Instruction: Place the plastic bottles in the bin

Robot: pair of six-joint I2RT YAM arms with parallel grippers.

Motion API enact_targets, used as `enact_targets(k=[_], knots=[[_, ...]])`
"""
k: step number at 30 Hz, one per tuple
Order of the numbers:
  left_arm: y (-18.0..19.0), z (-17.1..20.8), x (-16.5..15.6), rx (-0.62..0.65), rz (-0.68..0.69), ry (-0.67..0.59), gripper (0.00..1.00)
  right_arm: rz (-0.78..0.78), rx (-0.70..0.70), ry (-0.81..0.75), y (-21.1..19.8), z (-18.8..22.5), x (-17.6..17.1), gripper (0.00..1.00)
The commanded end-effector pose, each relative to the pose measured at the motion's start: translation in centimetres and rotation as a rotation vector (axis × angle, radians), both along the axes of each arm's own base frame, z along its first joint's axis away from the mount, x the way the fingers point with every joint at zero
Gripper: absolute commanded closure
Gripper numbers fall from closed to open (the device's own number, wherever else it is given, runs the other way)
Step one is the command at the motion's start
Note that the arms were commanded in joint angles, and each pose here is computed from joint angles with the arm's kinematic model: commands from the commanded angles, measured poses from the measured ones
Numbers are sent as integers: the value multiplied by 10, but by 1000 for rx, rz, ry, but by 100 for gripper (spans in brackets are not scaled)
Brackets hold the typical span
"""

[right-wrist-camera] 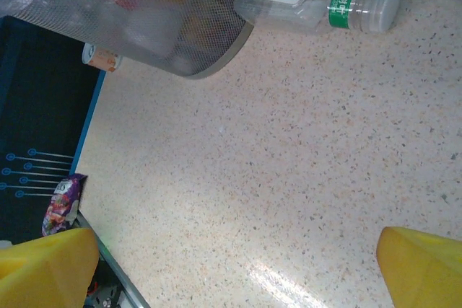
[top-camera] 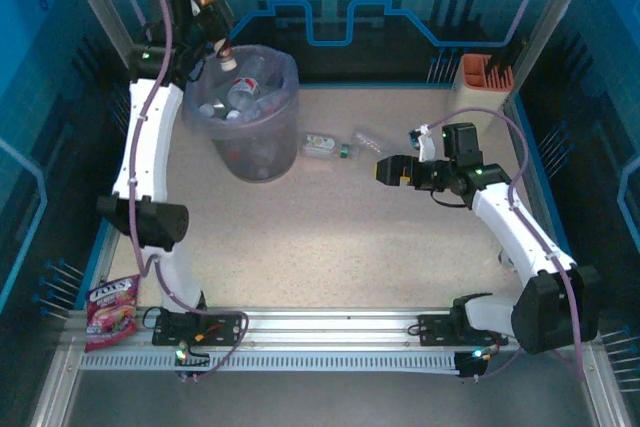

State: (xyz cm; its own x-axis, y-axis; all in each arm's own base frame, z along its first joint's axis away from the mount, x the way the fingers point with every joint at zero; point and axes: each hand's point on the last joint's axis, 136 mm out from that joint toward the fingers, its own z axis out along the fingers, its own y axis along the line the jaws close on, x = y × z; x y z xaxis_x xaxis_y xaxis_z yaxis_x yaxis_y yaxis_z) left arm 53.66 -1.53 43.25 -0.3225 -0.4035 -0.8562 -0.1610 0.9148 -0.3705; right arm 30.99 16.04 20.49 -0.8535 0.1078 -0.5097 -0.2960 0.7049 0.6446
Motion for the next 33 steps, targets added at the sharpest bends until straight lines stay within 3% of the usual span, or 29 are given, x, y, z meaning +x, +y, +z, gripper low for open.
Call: enact_targets(k=[1,5,11,14,18,24,29,33], knots=[[33,-59,0,95,71,207,58,10,14,29,-5,-6,-13,0],[41,-82,1,158,74,298,58,-21,35,37,-9,-13,-16,0],[27,-123,1,207,-59,444,63,-28,27,71,-12,-30,-22,0],[16,-149,4,184,-128,512,51,-31,34,88,-11,-35,-20,0],[9,-162,13,154,-154,515,37,-41,45,92,-11,-38,-17,0],[-1,-146,20,148,-177,439,1,-38,48,96,-10,-39,-16,0],[-8,-111,20,104,-174,320,1,-43,29,98,-11,-40,-9,0],[-11,-79,10,82,-179,241,1,-143,-21,85,-24,-41,9,0]])
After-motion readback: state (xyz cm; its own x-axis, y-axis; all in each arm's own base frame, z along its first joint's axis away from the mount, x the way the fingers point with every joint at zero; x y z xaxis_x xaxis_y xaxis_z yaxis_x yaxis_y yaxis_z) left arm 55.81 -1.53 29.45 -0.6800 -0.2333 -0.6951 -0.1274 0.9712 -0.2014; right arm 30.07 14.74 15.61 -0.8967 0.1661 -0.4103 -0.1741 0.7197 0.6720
